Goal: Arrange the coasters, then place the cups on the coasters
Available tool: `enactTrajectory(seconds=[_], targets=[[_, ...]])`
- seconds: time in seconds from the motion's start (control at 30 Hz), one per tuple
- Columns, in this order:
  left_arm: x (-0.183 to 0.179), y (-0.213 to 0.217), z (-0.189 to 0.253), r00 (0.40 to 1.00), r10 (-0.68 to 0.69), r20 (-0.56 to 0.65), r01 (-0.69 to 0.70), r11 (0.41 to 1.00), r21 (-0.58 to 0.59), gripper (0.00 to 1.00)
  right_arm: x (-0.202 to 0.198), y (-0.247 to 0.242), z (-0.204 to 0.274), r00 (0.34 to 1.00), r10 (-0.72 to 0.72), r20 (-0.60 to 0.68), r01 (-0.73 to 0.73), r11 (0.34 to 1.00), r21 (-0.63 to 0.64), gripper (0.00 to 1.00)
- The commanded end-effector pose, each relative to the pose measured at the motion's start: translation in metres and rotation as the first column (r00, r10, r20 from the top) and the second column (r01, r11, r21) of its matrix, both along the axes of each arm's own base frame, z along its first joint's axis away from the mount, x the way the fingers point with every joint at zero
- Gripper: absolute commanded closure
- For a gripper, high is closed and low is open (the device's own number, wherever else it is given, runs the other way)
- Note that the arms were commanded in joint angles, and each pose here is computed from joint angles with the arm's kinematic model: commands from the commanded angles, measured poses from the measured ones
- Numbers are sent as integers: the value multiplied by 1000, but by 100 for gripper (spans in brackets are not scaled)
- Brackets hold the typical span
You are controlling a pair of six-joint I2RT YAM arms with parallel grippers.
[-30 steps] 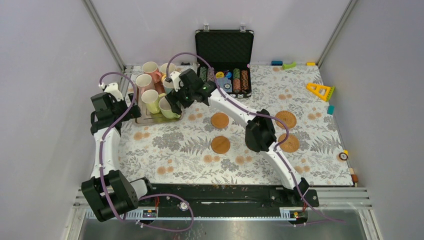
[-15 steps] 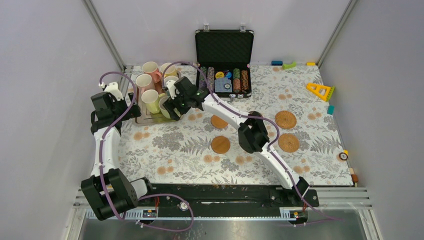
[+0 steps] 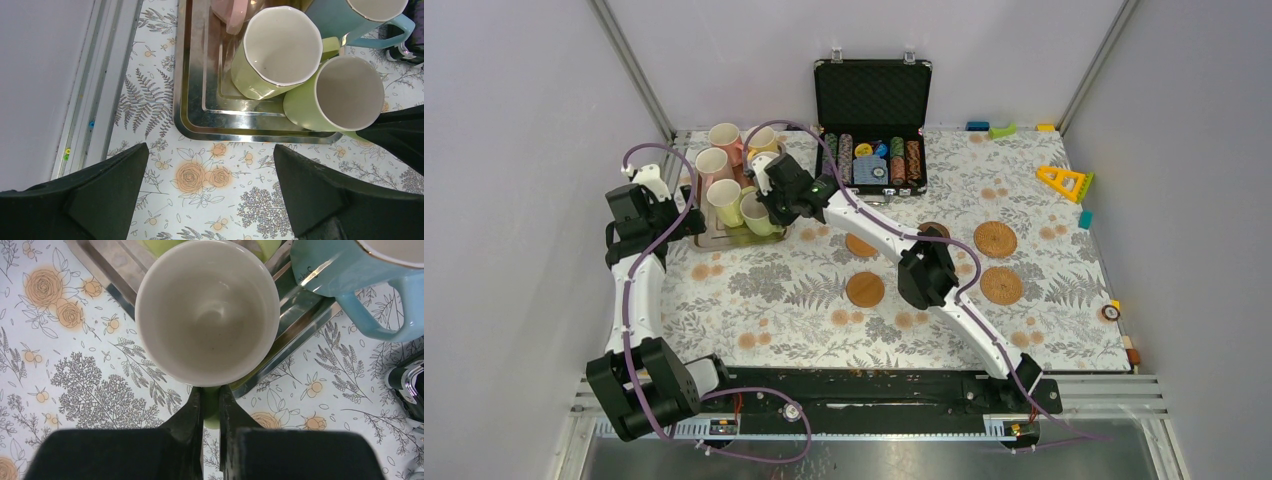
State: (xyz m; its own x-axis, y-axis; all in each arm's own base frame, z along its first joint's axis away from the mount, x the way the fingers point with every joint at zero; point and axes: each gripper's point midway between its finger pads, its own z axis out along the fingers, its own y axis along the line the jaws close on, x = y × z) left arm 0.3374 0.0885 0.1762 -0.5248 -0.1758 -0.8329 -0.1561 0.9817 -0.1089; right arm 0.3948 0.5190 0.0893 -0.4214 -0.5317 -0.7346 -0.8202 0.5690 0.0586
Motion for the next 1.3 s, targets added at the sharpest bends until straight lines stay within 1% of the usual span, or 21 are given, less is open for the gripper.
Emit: enactTrajectory(seconds=[0.0, 0.1, 0.27, 0.37, 0.47, 0.57, 0.63, 0.67, 0.83, 0.93, 1.0, 1.1, 1.2, 1.27], targets=[[4, 4, 25, 997, 10, 82, -13, 999, 34, 1, 7, 7, 20, 997, -13, 71, 12, 1000, 21, 100], [3, 5, 27, 996, 14, 85, -17, 999, 36, 1, 4, 8, 47, 991, 37, 128, -42, 999, 30, 100], [0, 4, 30, 995, 15, 95, -19, 999, 42, 1, -3, 0, 130, 966, 84, 246, -109, 990, 89, 100], [-2, 5, 32, 994, 18, 104, -23, 999, 47, 1, -12, -9, 174, 952, 97, 292, -139, 982, 127, 100], [-4, 5, 34, 993, 20, 115, -26, 998, 50, 1, -24, -23, 210, 945, 97, 313, -148, 978, 146, 100], [-5, 3, 37, 992, 16, 125, -22, 999, 50, 1, -33, -45, 235, 946, 84, 312, -137, 979, 152, 100], [-5, 3, 39, 991, 13, 131, -20, 999, 49, 1, -37, -66, 246, 951, 68, 301, -118, 982, 150, 100], [-6, 2, 41, 991, 11, 134, -17, 999, 49, 1, -37, -84, 250, 957, 50, 287, -95, 985, 147, 100], [-7, -2, 42, 990, -4, 141, -2, 999, 39, 1, -32, -175, 253, 973, -57, 224, 23, 988, 152, 100], [-6, -5, 42, 990, -16, 142, 13, 1000, 25, 1, -32, -238, 240, 961, -129, 246, 97, 986, 137, 100], [-5, -9, 43, 989, -31, 145, 30, 1000, 11, 1, -35, -284, 233, 943, -174, 284, 143, 982, 126, 100], [-2, -13, 42, 989, -49, 143, 50, 999, -6, 1, -48, -337, 212, 914, -230, 335, 202, 972, 117, 100], [0, -16, 42, 988, -67, 142, 71, 997, -18, 1, -58, -386, 173, 887, -318, 335, 306, 948, 92, 100], [1, -18, 42, 988, -61, 143, 68, 997, -44, 1, -59, -412, 150, 872, -384, 304, 373, 923, 94, 100]])
